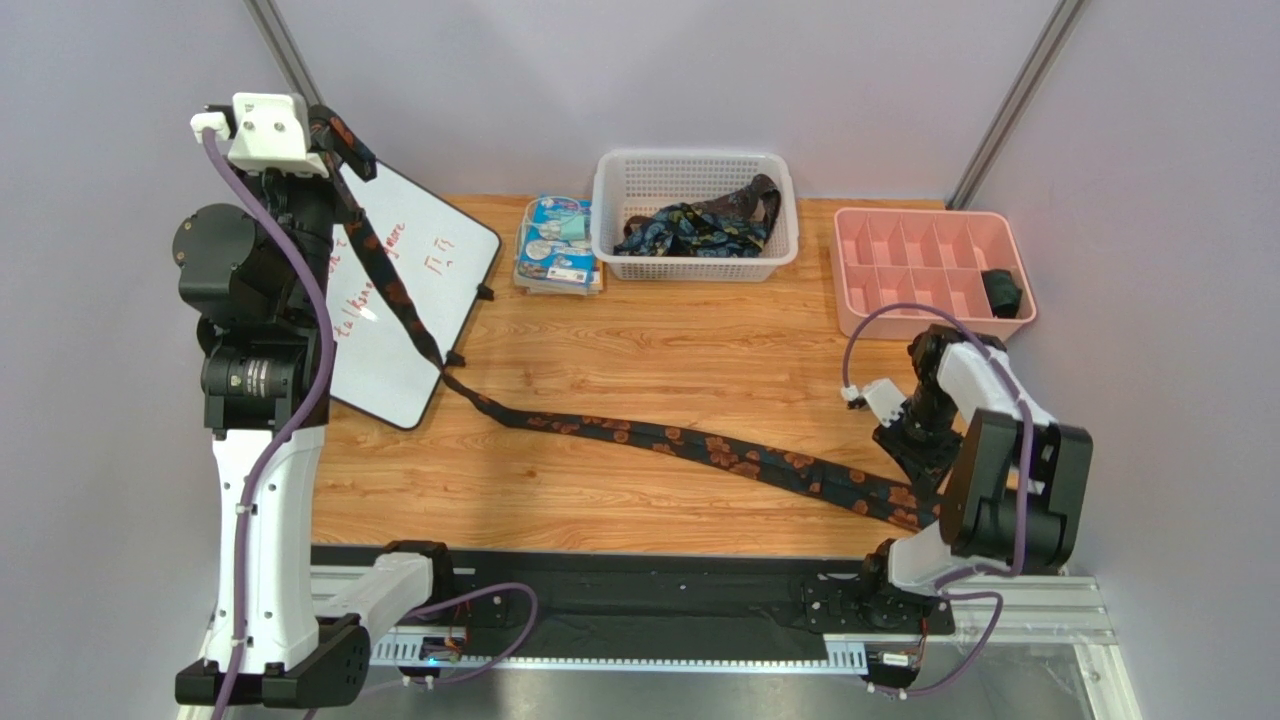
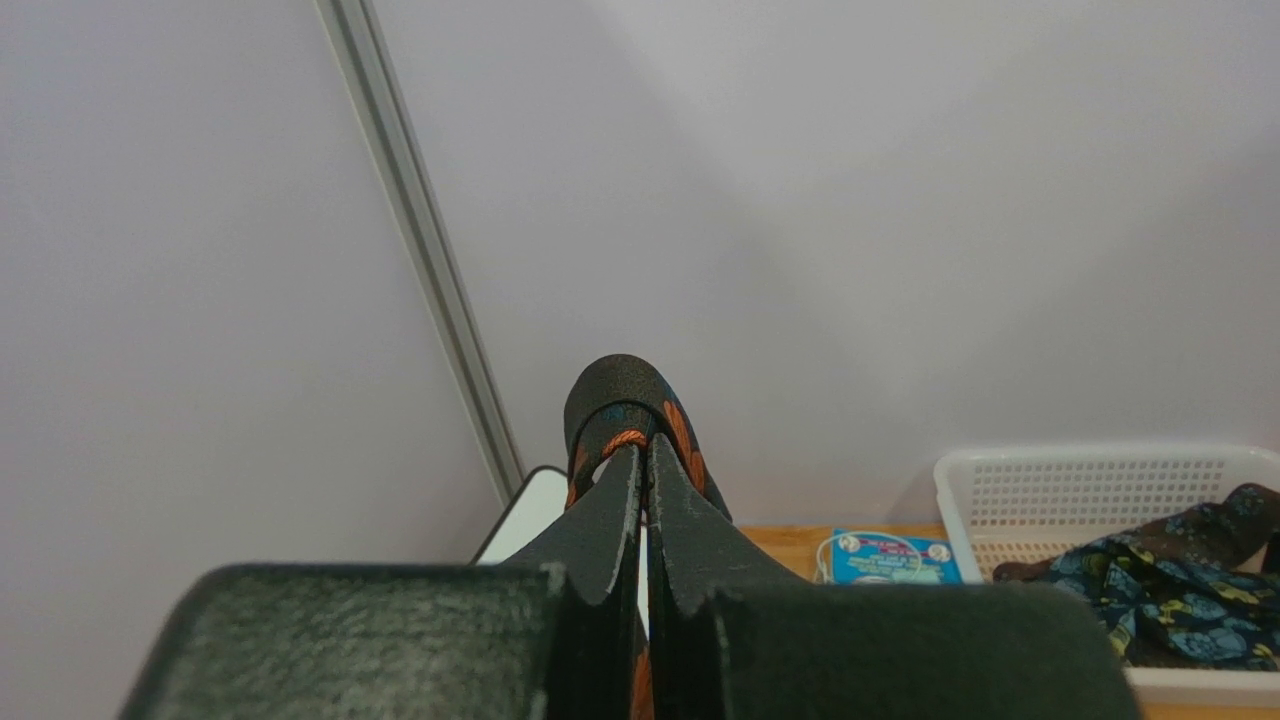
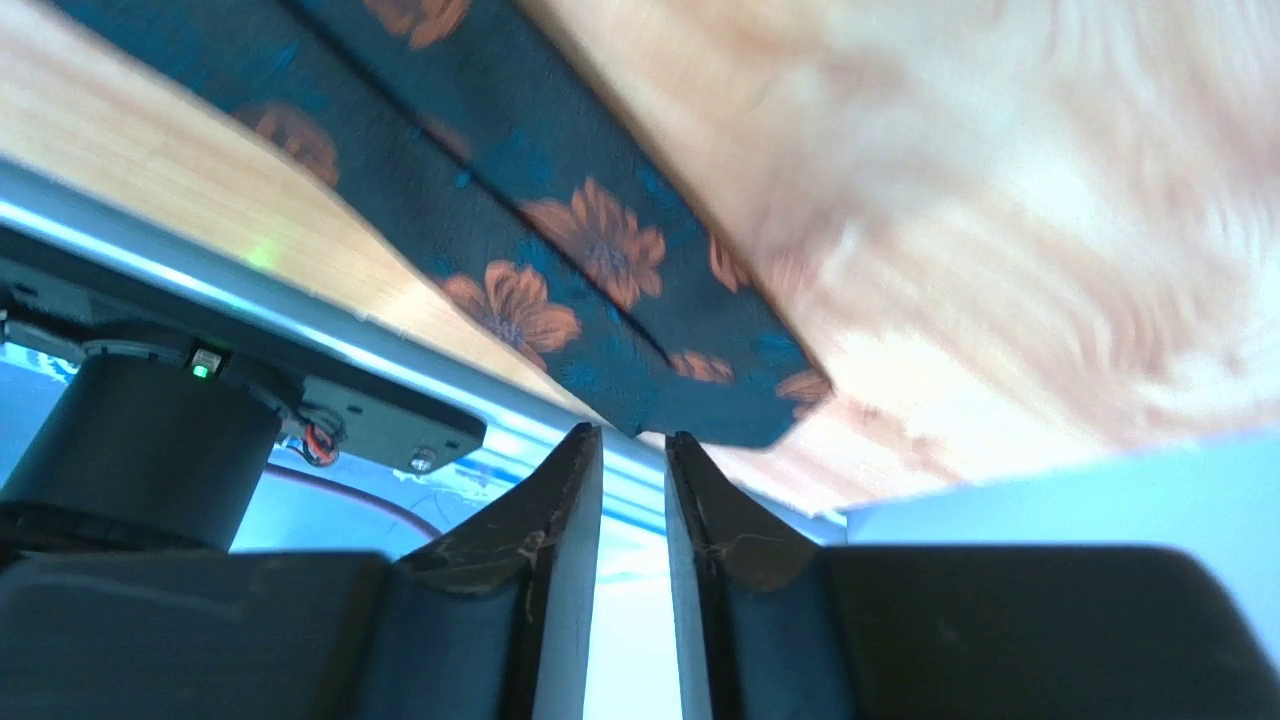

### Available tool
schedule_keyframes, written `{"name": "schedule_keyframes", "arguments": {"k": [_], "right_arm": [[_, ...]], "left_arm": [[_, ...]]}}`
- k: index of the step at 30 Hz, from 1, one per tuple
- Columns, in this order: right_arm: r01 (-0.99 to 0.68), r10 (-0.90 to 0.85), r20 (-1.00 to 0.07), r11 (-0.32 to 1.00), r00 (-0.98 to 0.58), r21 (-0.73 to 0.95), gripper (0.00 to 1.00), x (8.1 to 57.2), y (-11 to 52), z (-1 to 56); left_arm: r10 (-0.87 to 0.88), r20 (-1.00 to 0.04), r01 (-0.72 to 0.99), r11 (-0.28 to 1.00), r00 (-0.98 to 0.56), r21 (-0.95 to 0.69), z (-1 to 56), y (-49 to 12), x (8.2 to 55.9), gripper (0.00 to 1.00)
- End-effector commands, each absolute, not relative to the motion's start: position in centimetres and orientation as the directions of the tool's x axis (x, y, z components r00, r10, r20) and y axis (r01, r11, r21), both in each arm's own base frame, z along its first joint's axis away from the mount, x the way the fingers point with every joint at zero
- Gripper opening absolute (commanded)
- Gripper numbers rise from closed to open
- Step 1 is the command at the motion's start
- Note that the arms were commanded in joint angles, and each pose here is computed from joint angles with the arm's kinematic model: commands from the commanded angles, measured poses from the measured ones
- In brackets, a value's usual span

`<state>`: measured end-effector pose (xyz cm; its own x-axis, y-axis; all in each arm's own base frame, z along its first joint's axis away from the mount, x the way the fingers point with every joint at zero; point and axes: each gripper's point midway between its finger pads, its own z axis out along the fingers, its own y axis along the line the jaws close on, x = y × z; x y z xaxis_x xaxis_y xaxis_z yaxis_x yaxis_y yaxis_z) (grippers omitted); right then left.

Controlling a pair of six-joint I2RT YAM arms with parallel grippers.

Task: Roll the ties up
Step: Flatten out the tie at the center of the board.

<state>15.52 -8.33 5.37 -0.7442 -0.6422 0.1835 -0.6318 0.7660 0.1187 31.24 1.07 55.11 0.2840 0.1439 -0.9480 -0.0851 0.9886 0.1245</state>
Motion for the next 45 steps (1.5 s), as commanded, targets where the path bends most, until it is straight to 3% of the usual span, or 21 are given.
{"name": "schedule_keyframes", "arguments": {"k": [1, 6, 12, 18, 22, 27, 28, 32, 33, 34, 36, 37, 41, 42, 44, 45], "right_arm": [[-0.666, -0.665, 0.158, 0.744, -0.73, 0.052, 0.3, 15.3, -8.5, 5.5], [-0.561, -0.577, 0.154, 0.816, -0.802, 0.137, 0.28, 16.8, -6.6, 2.1], [-0.606, -0.627, 0.086, 0.773, -0.774, 0.186, 0.27, 20.1, -1.5, 0.4], [-0.656, -0.681, 0.071, 0.724, -0.729, 0.213, 0.25, 23.2, 3.2, -0.9], [-0.644, -0.663, 0.008, 0.73, -0.748, 0.228, 0.26, 25.6, 4.9, 0.7], [-0.576, -0.571, -0.12, 0.75, -0.812, 0.325, 0.36, 26.0, 5.8, 5.1], [-0.571, -0.552, -0.162, 0.748, -0.818, 0.337, 0.43, 26.1, 6.0, 6.5], [-0.473, -0.394, -0.261, 0.742, -0.881, 0.476, 0.57, 26.5, 6.3, 10.5], [-0.46, -0.372, -0.27, 0.736, -0.888, 0.497, 0.59, 26.5, 6.4, 11.1], [-0.452, -0.359, -0.275, 0.725, -0.892, 0.519, 0.61, 26.4, 6.5, 11.5], [-0.426, -0.334, -0.264, 0.719, -0.905, 0.55, 0.63, 26.3, 6.8, 12.0], [-0.422, -0.331, -0.261, 0.714, -0.907, 0.559, 0.63, 26.2, 6.9, 12.1], [-0.395, -0.321, -0.232, 0.696, -0.918, 0.599, 0.63, 25.6, 7.4, 12.1], [-0.388, -0.319, -0.223, 0.696, -0.921, 0.604, 0.63, 25.5, 7.5, 12.0], [-0.386, -0.329, -0.21, 0.684, -0.92, 0.619, 0.61, 25.2, 7.9, 11.9], [-0.386, -0.334, -0.205, 0.682, -0.92, 0.621, 0.61, 25.2, 8.0, 11.8]], "left_arm": [[0.136, -0.944, -0.091, 0.989, 0.3, 0.114, 55.1, 1.2, 30.9, 0.0], [0.108, -0.96, -0.041, 0.994, 0.259, 0.101, 53.8, 0.4, 31.4, 0.0], [0.021, -0.991, 0.085, 0.996, 0.129, 0.032, 49.3, -1.7, 30.7, 0.0], [-0.049, -0.998, 0.353, 0.935, 0.047, -0.029, 45.7, -6.6, 29.1, 0.0], [-0.077, -0.993, 0.576, 0.809, -0.09, -0.115, 42.3, -11.1, 28.1, 0.0], [-0.034, -0.984, 0.731, 0.666, -0.173, -0.152, 39.0, -18.3, 27.0, 0.0], [-0.05, -0.978, 0.733, 0.655, -0.204, -0.187, 38.6, -19.3, 27.1, 0.0], [-0.045, -0.937, 0.761, 0.57, -0.347, -0.309, 35.3, -26.7, 26.6, 0.02], [-0.042, -0.93, 0.767, 0.554, -0.364, -0.325, 34.7, -27.9, 26.4, 0.11], [-0.036, -0.929, 0.761, 0.562, -0.368, -0.323, 34.3, -28.9, 26.5, 0.26], [-0.012, -0.917, 0.744, 0.581, -0.398, -0.33, 32.8, -30.2, 27.2, 0.39], [0.009, -0.915, 0.734, 0.6, -0.403, -0.317, 32.3, -29.7, 27.8, 0.51], [0.237, -0.89, 0.788, 0.586, -0.389, -0.189, 28.9, -25.7, 27.7, 0.62], [0.337, -0.888, 0.851, 0.514, -0.313, -0.106, 28.1, -24.9, 27.1, 0.63], [0.455, -0.822, 0.875, 0.474, -0.342, -0.102, 25.0, -21.8, 25.7, 0.64], [0.526, -0.82, 0.935, 0.352, -0.228, -0.035, 24.2, -21.2, 24.8, 0.77]]}}
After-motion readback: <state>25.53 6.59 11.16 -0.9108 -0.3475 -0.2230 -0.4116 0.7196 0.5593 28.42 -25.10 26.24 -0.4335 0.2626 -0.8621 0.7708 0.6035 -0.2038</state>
